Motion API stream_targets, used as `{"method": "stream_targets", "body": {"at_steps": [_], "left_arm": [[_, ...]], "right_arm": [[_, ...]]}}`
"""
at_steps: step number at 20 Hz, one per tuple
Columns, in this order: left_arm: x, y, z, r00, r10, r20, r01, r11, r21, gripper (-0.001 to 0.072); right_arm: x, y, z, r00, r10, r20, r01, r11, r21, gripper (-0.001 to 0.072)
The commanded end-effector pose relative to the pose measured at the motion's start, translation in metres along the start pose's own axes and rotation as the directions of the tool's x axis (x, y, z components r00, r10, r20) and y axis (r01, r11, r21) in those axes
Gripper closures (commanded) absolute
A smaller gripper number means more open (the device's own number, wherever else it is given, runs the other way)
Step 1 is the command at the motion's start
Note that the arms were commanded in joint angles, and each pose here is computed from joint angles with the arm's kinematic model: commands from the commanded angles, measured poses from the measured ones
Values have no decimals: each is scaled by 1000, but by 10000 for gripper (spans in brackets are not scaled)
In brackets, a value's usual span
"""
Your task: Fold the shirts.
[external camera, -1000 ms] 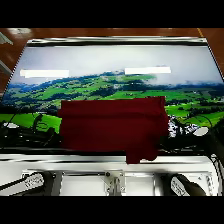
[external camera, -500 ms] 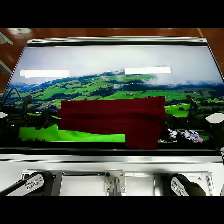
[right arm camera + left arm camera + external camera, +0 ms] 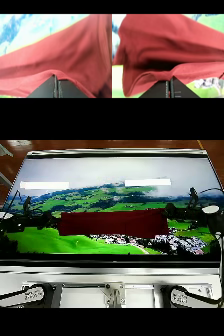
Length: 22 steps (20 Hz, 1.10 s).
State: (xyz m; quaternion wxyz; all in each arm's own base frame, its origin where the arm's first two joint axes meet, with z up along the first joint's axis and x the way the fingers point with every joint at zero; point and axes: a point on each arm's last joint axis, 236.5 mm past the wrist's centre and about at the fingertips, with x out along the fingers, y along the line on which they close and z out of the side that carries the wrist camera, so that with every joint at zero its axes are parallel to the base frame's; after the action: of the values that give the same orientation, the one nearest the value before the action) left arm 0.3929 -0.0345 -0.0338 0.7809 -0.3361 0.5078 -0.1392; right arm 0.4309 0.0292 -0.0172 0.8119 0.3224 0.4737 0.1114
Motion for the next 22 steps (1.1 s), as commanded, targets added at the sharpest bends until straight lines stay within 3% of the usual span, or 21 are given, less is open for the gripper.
{"method": "stream_targets", "body": {"at_steps": [1, 4, 9, 10, 11, 12, 13, 14, 17, 20, 21, 22], "left_arm": [[23, -3, 23, 1000, 5, 1, -5, 1000, 26, 661], [48, -2, 31, 999, 3, -32, -1, 999, 38, 661], [71, 23, 22, 996, 15, -92, -21, 998, -62, 655], [73, 24, 20, 995, 14, -98, -20, 998, -66, 580], [73, 24, 20, 995, 14, -97, -20, 998, -63, 397], [72, 23, 21, 995, 11, -99, -17, 998, -62, 184], [68, 20, 21, 994, -1, -111, -5, 998, -57, 82], [62, 18, 23, 993, -13, -121, 7, 999, -50, 49], [28, 7, 46, 990, -67, -127, 62, 997, -45, 53], [-17, -8, 82, 994, -89, -59, 86, 995, -46, 123], [-27, -17, 87, 995, -93, -44, 92, 996, -14, 123], [-35, -26, 92, 995, -94, -27, 94, 995, 12, 123]], "right_arm": [[33, 5, 36, 999, 2, 40, -1, 1000, -30, 650], [59, 1, 44, 1000, -3, 23, 4, 1000, -29, 650], [79, -22, 38, 999, -40, 2, 40, 999, -2, 649], [82, -23, 30, 999, -34, -26, 34, 999, 5, 637], [84, -26, 24, 998, -36, -49, 36, 999, -1, 533], [84, -28, 23, 997, -44, -57, 43, 999, -22, 302], [81, -28, 24, 998, -42, -54, 40, 998, -45, 150], [74, -27, 28, 998, -37, -50, 33, 996, -81, 127], [21, -47, 52, 989, -149, -15, 143, 967, -209, 128], [-53, -114, 66, 877, -481, 3, 468, 853, -231, 127], [-65, -129, 56, 844, -536, -38, 516, 828, -221, 57], [-67, -138, 39, 832, -543, -114, 514, 832, -208, 48]]}}
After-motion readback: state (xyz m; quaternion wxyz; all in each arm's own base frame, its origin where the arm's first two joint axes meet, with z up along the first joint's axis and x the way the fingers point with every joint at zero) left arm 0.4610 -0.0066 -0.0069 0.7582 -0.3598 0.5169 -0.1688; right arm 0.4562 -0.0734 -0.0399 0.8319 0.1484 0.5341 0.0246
